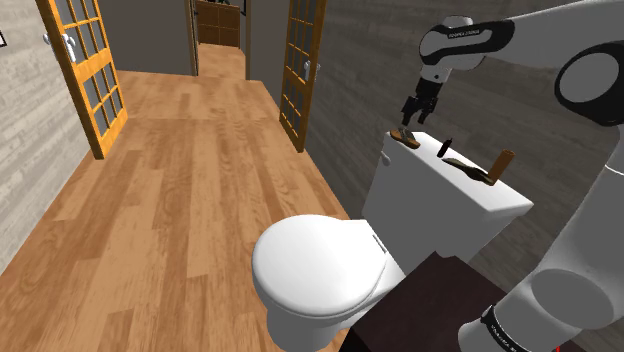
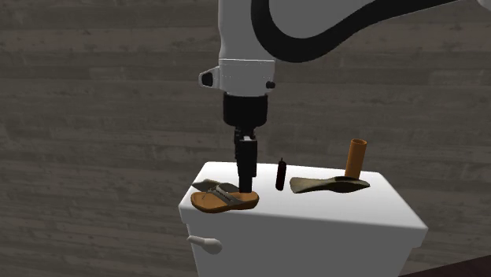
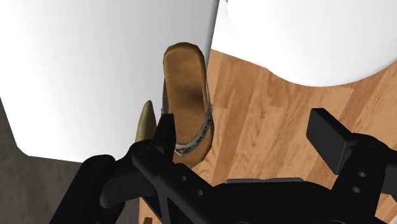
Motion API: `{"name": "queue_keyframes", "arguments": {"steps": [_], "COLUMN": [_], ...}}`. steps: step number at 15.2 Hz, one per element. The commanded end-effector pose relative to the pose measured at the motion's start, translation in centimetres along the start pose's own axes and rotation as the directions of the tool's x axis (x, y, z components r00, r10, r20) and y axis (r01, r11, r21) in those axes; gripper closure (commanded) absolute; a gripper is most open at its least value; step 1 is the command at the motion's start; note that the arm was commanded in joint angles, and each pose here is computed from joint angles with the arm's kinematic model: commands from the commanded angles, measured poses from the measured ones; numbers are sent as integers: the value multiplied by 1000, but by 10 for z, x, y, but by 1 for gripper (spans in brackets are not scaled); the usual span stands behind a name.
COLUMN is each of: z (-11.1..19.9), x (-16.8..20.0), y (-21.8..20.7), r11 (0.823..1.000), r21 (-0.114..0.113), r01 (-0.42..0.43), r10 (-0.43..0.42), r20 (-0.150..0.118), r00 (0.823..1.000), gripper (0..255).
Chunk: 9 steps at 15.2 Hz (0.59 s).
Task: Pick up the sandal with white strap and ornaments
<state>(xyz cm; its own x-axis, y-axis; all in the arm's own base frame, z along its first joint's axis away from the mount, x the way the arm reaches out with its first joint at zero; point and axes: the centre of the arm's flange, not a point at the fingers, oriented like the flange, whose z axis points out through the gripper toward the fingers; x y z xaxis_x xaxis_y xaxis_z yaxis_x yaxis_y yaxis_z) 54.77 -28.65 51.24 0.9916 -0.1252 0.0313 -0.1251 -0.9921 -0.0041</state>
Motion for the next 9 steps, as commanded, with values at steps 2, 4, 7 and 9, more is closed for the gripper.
{"name": "queue_keyframes", "arguments": {"steps": [2,4,7,9], "z": [18,28,44,54], "x": [26,33,32,32], "y": [34,44,44,44], "r11": [1000,1000,1000,1000], "r21": [4,5,5,5], "r01": [-15,-20,-20,-20], "r10": [15,20,20,20], "r20": [13,17,17,17], "r00": [1000,1000,1000,1000], "gripper": [0,0,0,0]}}
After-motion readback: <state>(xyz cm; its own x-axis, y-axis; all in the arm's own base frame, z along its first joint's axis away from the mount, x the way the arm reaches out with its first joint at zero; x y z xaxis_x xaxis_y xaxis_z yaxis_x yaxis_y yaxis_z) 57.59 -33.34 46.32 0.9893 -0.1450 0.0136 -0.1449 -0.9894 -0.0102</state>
